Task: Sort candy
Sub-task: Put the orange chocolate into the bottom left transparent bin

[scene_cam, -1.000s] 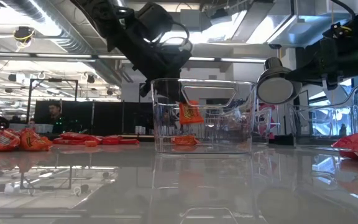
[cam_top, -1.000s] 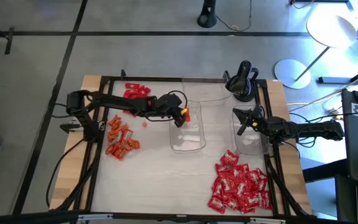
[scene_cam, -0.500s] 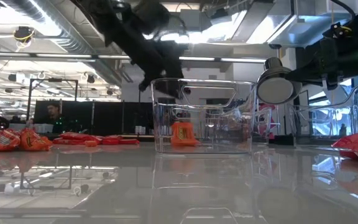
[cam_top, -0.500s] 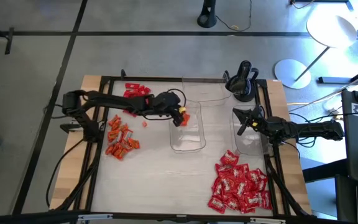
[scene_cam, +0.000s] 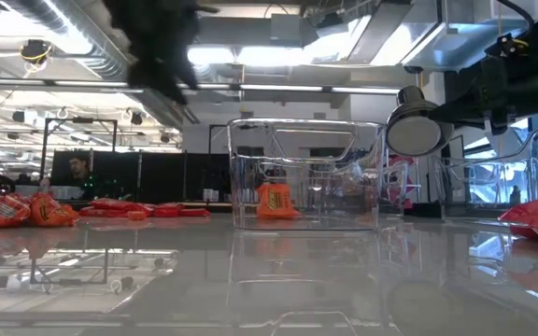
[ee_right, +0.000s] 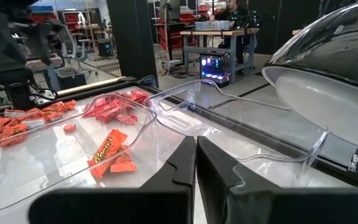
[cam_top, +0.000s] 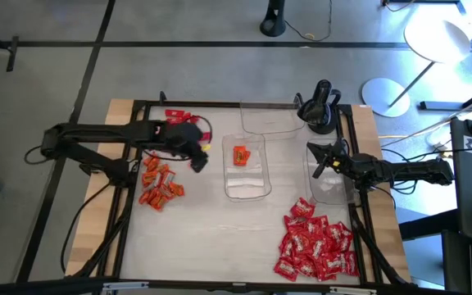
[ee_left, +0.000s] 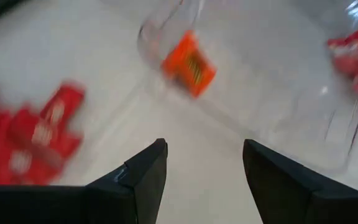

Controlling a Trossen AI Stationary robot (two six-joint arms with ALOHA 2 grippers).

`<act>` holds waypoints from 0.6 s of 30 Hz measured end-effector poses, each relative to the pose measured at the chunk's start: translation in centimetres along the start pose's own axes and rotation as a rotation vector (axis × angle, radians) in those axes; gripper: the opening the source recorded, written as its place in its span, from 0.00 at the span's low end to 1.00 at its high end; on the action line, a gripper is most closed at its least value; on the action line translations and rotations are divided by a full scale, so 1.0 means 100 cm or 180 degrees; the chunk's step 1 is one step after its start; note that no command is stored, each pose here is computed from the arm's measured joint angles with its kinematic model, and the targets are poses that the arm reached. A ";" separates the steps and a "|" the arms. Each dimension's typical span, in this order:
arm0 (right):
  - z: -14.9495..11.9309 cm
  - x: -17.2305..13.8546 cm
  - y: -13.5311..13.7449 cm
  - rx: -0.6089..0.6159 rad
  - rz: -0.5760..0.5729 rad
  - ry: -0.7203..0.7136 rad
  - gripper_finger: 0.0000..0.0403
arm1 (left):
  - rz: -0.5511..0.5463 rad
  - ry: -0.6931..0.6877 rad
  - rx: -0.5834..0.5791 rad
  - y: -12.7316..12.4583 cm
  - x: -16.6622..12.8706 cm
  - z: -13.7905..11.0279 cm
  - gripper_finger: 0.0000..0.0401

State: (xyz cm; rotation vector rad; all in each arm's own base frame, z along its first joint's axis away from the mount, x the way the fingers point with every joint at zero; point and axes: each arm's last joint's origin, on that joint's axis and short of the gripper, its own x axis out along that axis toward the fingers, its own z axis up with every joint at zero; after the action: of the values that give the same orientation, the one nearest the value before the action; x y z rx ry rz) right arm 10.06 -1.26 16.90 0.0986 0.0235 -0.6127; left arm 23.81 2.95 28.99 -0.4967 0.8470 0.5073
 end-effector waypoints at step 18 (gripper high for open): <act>0.000 0.000 0.001 0.0034 0.0063 0.0015 0.12 | 0.0353 0.1163 -0.0540 -0.009 0.006 -0.078 0.50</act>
State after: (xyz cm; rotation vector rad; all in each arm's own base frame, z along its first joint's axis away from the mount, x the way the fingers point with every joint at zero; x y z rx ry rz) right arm 10.10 -1.21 16.87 0.1104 0.0239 -0.5929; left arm 20.23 -2.26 24.25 -0.7142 1.1919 0.6035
